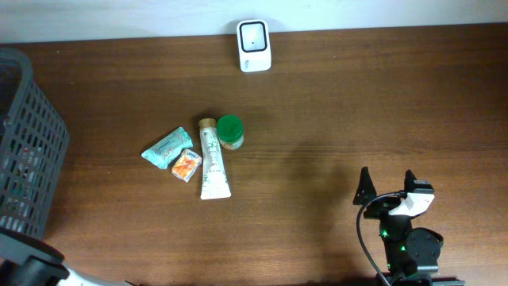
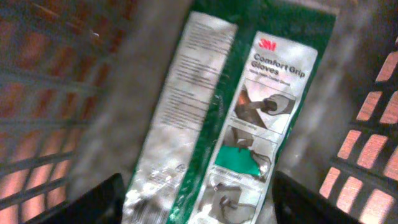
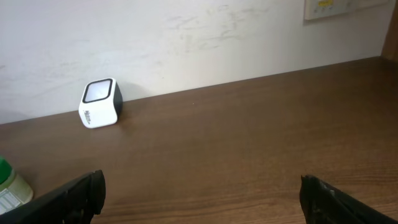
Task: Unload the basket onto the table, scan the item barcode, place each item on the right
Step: 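Lower the left gripper into the basket and grasp the green 3M package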
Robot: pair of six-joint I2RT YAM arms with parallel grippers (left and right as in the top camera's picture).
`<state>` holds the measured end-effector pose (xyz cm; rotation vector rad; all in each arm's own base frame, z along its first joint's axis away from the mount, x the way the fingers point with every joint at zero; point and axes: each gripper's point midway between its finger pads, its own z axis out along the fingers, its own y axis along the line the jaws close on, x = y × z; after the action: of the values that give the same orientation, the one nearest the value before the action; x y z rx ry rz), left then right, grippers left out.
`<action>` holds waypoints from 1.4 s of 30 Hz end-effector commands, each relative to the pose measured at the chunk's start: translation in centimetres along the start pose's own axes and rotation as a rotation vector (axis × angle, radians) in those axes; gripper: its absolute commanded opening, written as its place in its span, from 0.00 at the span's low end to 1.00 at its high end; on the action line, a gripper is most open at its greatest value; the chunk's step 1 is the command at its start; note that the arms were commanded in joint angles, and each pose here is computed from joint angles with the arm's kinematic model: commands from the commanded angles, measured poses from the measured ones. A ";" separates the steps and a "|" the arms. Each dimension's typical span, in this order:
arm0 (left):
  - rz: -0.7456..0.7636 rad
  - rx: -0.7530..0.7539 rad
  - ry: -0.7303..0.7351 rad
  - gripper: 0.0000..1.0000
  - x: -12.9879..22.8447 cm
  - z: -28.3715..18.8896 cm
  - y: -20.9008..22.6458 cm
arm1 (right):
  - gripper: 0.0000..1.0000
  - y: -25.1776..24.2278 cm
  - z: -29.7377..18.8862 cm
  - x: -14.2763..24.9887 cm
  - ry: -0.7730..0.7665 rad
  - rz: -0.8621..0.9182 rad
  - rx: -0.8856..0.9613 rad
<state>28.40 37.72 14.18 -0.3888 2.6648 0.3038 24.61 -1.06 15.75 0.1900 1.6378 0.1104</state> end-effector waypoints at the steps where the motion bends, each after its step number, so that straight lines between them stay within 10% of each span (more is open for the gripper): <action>1: 0.079 0.098 0.058 0.81 1.4 4.0 -1.7 | 0.98 -0.3 0.0 0.2 0.001 0.005 0.015; 19: 0.178 0.164 0.224 0.87 5.3 10.9 -3.6 | 0.98 -0.3 0.0 0.2 0.001 0.005 0.015; 22: 0.179 0.162 0.227 0.63 5.4 11.2 -3.6 | 0.98 -0.3 0.0 0.2 0.001 0.005 0.015; 26: 0.185 0.119 0.252 0.03 5.7 11.2 -2.8 | 0.98 -0.3 0.0 0.2 0.001 0.005 0.014; 34: 0.146 0.040 0.169 0.00 2.7 7.3 -1.4 | 0.98 -0.3 0.0 0.2 0.001 0.005 0.015; 42: -0.046 -0.192 -0.170 0.00 -5.9 -6.2 1.8 | 0.98 -0.3 0.0 0.2 0.001 0.005 0.014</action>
<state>29.84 38.63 11.75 -0.3396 2.7340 0.3869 24.61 -1.06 15.75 0.1903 1.6378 0.1107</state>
